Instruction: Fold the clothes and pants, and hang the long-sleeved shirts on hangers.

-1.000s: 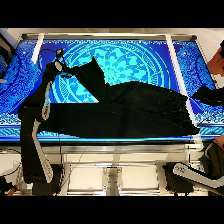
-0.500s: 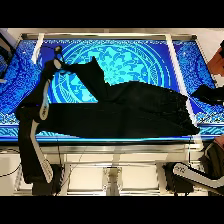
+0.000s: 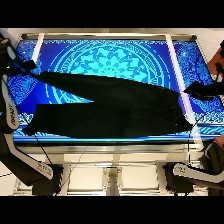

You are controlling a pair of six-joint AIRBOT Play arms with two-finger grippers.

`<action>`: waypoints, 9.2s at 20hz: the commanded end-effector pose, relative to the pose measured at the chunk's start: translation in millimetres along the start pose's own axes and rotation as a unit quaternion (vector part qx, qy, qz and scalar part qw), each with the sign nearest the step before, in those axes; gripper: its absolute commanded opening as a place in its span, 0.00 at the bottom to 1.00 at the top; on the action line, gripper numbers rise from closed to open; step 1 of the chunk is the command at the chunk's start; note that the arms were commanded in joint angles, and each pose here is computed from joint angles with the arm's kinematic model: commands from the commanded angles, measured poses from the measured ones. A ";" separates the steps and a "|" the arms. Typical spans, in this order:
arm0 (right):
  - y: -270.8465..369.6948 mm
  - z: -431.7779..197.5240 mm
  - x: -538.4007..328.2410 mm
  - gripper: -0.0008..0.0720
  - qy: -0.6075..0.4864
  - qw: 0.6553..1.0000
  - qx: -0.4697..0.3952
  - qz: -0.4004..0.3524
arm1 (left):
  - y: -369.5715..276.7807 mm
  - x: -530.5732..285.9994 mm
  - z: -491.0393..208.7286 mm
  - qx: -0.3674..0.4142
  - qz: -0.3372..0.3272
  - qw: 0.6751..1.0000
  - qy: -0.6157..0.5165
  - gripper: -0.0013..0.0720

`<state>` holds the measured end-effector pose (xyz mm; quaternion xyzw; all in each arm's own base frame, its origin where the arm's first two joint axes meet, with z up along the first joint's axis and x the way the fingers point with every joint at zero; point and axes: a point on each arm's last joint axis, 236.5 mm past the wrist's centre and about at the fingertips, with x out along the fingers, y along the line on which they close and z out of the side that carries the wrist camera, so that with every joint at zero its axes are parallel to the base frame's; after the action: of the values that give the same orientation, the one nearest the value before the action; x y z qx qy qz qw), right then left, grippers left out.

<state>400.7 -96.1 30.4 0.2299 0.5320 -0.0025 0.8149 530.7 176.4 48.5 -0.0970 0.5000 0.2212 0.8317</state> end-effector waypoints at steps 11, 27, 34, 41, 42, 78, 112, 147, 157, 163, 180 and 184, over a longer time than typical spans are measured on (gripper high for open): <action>-34.3 9.5 135.6 0.70 0.116 0.990 0.041 -0.065 | 45.0 22.0 -55.2 0.014 0.045 0.995 0.092 0.57; 11.3 69.6 160.9 0.09 0.030 0.999 -0.001 -0.017 | 1.9 40.2 -23.7 -0.020 -0.046 0.998 0.024 0.62; -15.1 181.9 120.6 0.09 -0.185 0.977 0.105 -0.022 | 0.9 40.5 -17.2 -0.021 -0.048 0.999 0.011 0.62; -32.5 162.7 89.9 0.64 -0.103 0.993 0.054 -0.029 | 27.1 20.2 -40.0 0.027 -0.031 0.997 0.062 0.90; -30.9 156.2 74.6 0.64 -0.078 0.996 0.037 -0.027 | 37.6 13.0 -54.7 0.049 -0.027 0.994 0.095 0.90; -29.0 -1.5 22.1 0.56 0.115 0.989 -0.094 -0.011 | 1.4 40.5 -216.4 0.164 -0.175 0.926 0.290 0.46; -69.0 -108.8 42.8 0.44 0.312 0.947 0.035 0.068 | 48.2 -128.9 -90.5 0.041 -0.344 0.938 -0.018 0.06; -56.8 -100.7 92.3 0.09 0.263 0.963 0.063 0.001 | 37.9 -138.6 -94.5 0.067 -0.375 0.925 -0.021 0.06; -87.4 -35.3 -71.7 0.09 0.089 0.990 0.105 -0.007 | 106.6 -210.4 -55.8 0.083 -0.330 0.917 -0.206 0.06; -94.4 -28.6 -102.9 0.09 0.035 0.991 0.128 0.011 | 118.3 -213.7 -61.3 0.076 -0.322 0.921 -0.206 0.06; -183.8 -165.4 -109.2 0.09 0.164 0.946 0.246 -0.132 | 104.2 -101.0 -249.5 0.038 -0.319 0.944 0.074 0.06; -154.7 -138.2 -94.2 0.09 0.135 0.960 0.233 -0.076 | 79.8 -105.4 -161.5 0.001 -0.319 0.945 -0.074 0.05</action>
<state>185.5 -216.7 7.9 0.3479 0.6546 -0.1776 0.6472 282.4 146.4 45.0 -0.2338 0.4496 -0.0823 0.8581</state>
